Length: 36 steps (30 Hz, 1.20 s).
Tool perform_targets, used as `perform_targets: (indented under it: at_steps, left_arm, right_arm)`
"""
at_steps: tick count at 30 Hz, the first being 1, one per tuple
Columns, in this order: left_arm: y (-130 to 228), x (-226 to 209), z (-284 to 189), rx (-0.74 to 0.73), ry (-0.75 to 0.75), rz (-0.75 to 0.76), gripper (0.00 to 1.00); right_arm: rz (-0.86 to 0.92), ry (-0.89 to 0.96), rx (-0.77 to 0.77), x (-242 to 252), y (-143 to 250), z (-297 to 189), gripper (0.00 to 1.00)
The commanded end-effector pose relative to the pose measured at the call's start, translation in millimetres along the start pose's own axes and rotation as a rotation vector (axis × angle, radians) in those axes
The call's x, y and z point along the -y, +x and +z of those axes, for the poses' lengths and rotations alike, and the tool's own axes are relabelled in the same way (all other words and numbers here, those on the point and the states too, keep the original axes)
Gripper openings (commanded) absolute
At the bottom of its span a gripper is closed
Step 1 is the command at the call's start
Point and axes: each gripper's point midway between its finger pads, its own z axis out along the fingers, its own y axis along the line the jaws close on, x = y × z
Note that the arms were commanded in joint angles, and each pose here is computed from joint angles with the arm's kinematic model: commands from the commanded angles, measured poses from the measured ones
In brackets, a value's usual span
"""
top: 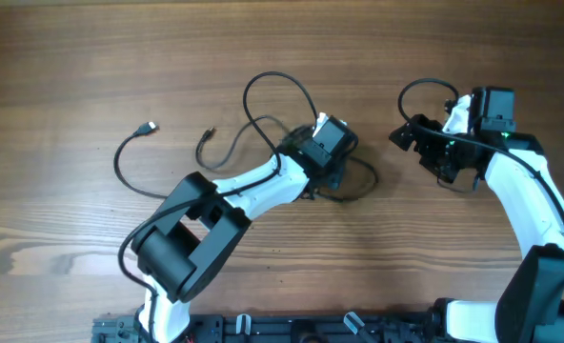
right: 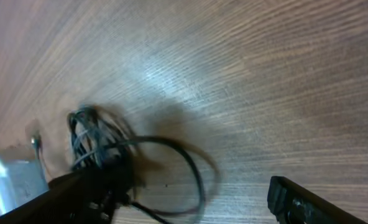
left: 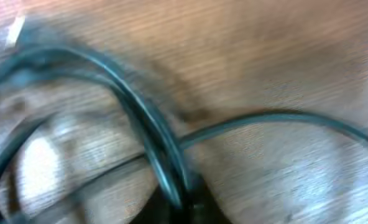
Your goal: Untangle cables
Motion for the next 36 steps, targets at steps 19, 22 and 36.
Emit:
perform_targets:
  at_steps: [19,22,36]
  left_arm:
    - [-50.1,-2.9,-174.9,0.02,0.521,-0.17,0.04]
    - [-52.8,-4.7,-189.5,-0.007,0.665,-0.212,0.04]
    - [-48.7,-25.0,-232.6,-0.103,0.971,-0.36,0.04]
  right_arm:
    - [-0.391,-0.074,-0.101,-61.7,49.6,31.5,0.96]
    - [-0.487,-0.106,-0.078,-76.4,50.5,35.9,0.98]
    - [-0.653,-0.172,-0.029,-92.6,42.0,54.5,0.99]
